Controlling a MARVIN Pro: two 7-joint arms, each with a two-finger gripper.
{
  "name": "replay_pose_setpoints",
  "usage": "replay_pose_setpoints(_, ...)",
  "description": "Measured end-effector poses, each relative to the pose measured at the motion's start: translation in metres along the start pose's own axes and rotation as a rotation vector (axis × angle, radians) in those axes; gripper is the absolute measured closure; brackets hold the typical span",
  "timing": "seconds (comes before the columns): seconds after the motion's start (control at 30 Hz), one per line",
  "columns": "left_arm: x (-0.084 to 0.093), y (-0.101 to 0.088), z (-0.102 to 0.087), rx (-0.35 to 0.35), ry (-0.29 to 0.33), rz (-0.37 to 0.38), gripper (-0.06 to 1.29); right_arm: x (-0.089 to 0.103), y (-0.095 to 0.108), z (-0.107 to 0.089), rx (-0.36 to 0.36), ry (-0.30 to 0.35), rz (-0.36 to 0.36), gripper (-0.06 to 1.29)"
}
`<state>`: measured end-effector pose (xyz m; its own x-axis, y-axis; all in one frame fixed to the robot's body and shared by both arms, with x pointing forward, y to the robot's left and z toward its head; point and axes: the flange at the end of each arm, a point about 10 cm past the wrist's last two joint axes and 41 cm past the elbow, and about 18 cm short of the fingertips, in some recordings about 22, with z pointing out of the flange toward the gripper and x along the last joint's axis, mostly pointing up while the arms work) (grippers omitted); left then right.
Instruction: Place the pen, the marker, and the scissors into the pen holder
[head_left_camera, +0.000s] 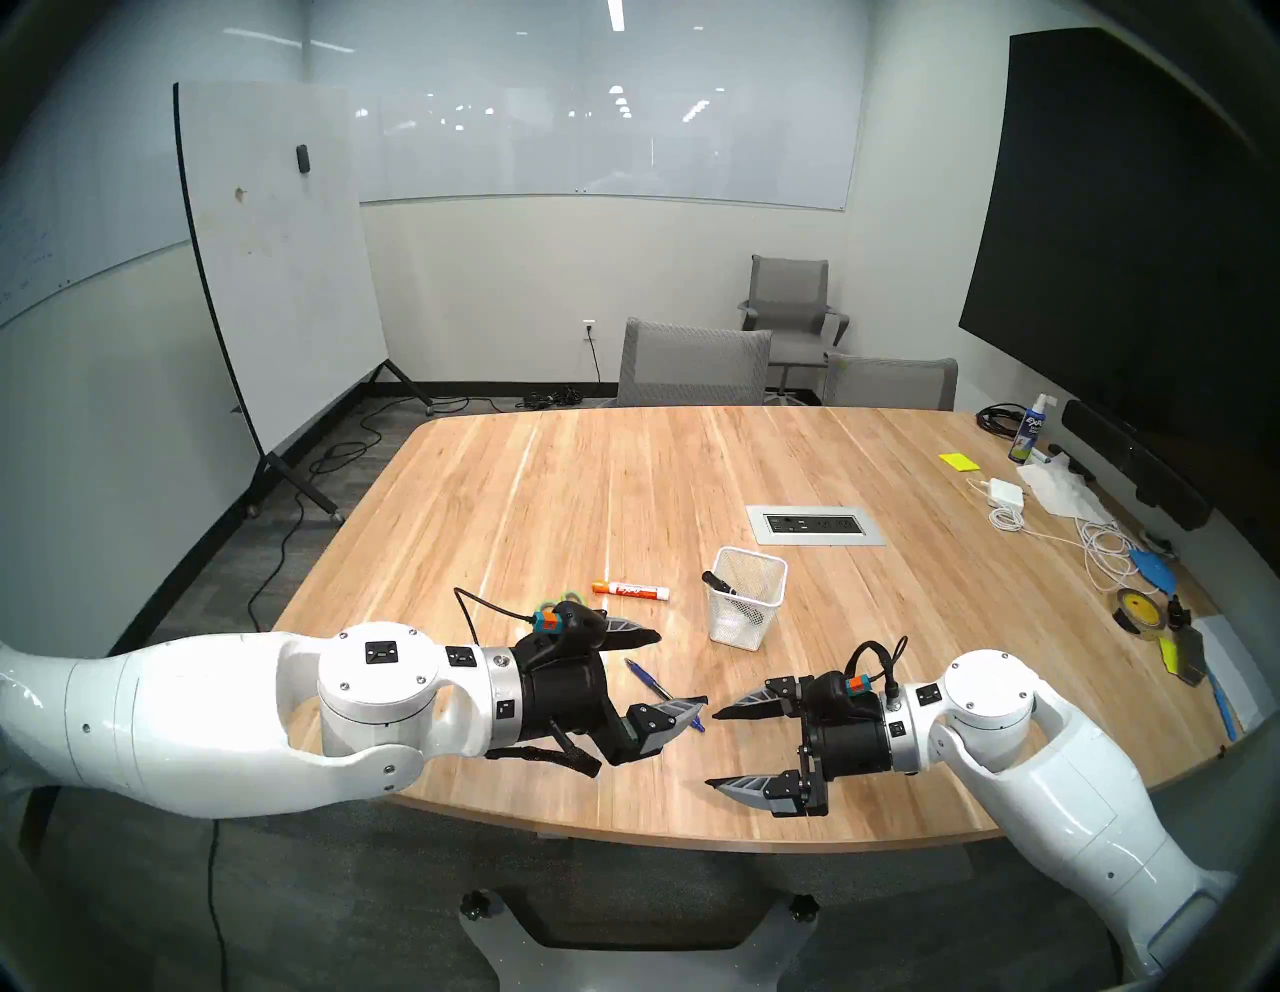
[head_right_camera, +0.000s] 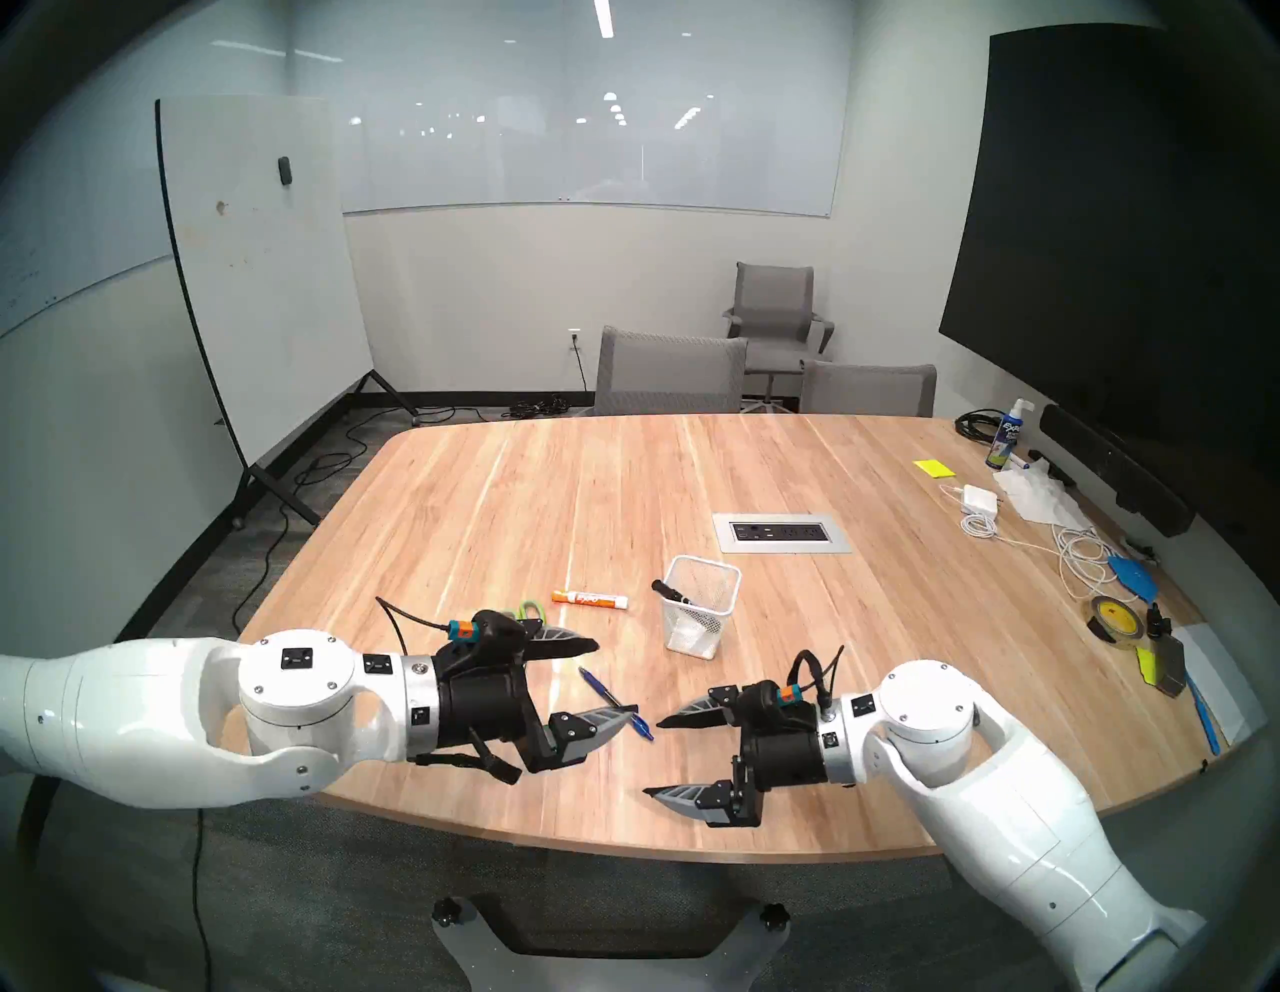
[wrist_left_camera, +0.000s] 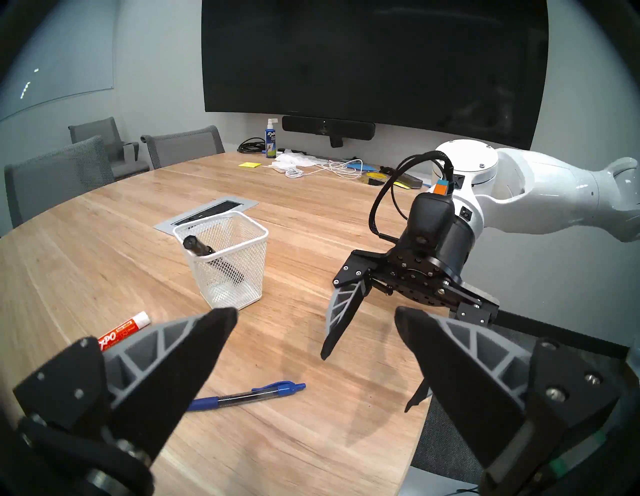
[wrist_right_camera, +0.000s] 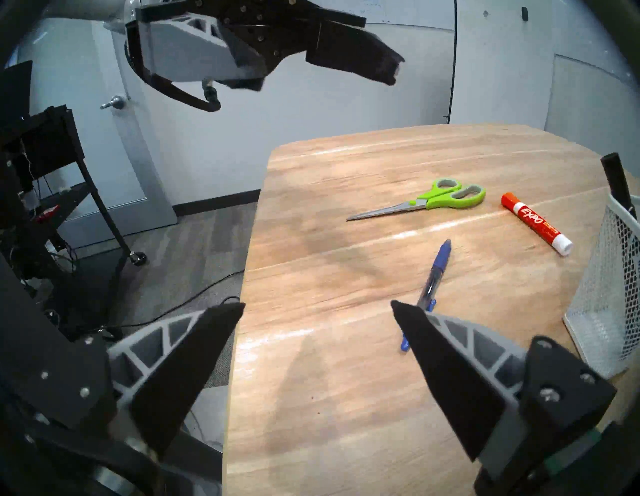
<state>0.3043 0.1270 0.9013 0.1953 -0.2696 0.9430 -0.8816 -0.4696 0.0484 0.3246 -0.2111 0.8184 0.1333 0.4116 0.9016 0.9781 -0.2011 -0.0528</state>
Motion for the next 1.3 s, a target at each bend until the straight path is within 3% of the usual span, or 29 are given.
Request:
replay_pose_setpoints(0.8,0.0,0.0,0.0,0.0,0.0,0.0,0.0,-0.001,0.009,0.035,-0.078,-0.05,-0.002,0.04)
replay_pose_setpoints(1.3,0.0,0.0,0.0,0.0,0.0,0.0,0.0,-0.013,0.027,0.055,-0.146,-0.092,0.046,0.04)
